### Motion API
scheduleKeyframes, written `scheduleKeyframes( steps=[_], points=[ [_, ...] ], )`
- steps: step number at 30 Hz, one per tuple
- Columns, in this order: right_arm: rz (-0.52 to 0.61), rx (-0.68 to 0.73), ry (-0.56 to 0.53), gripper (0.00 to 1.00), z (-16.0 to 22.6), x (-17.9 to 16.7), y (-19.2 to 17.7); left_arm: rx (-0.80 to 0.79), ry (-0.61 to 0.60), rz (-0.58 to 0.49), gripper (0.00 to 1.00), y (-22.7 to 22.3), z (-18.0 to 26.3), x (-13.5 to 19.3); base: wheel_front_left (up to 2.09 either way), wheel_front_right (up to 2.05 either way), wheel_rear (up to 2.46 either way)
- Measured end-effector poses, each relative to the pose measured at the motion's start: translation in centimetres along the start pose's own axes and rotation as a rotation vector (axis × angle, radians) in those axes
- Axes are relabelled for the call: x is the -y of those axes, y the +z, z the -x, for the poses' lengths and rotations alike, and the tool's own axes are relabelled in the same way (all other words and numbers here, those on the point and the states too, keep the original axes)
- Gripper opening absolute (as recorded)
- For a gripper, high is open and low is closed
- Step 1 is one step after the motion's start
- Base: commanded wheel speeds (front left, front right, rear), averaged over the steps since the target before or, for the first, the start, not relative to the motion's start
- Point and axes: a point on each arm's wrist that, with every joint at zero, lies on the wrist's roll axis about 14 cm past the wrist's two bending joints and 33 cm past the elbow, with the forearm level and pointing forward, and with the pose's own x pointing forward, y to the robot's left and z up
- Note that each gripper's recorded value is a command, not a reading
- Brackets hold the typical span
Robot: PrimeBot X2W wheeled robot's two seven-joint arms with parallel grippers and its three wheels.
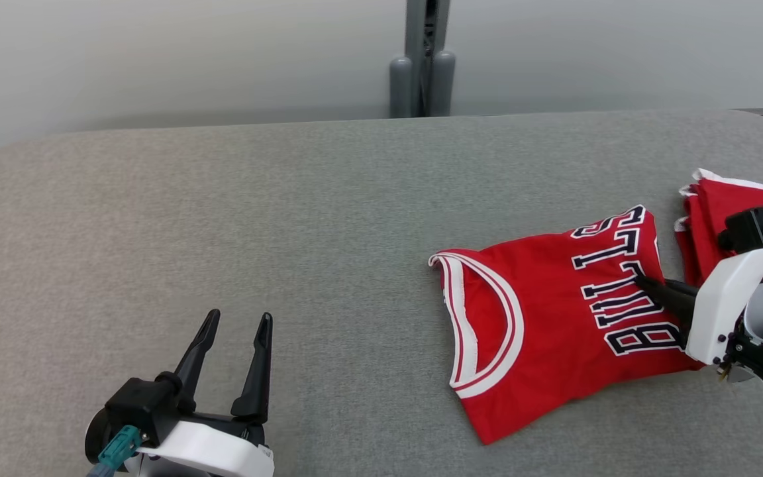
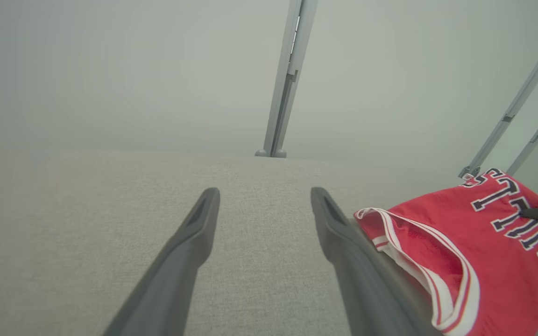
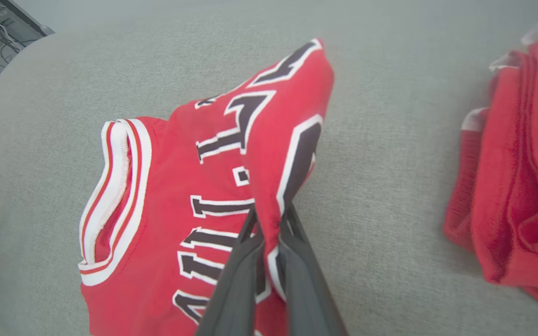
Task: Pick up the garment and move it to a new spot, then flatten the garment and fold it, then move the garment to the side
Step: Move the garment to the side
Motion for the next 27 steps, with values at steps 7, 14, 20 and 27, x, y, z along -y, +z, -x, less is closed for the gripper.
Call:
scheduleKeyframes(
  steps=[7, 14, 20, 27],
  points=[
    [-0.017, 0.045, -0.103, 0.00, 3.7, 3.2, 0.2, -0.018, -0.127, 0.000, 1.00, -0.6, -2.2, 3.8, 0.00, 0.00, 0.00],
    [-0.040, 0.081, -0.183, 0.00, 6.7, 5.5, 0.1, -0.042, -0.217, -0.002, 1.00, -1.4, -3.6, 6.7, 0.00, 0.00, 0.00],
    [-0.048, 0.081, -0.183, 0.00, 6.1, 5.5, 0.0, -0.066, -0.235, 0.003, 1.00, -2.3, -4.2, 7.1, 0.00, 0.00, 0.00],
    [-0.023, 0.108, -0.135, 0.00, 4.6, 3.8, 2.2, -0.072, -0.213, -0.006, 1.00, -2.5, -4.1, 6.3, 0.00, 0.00, 0.00]
  ],
)
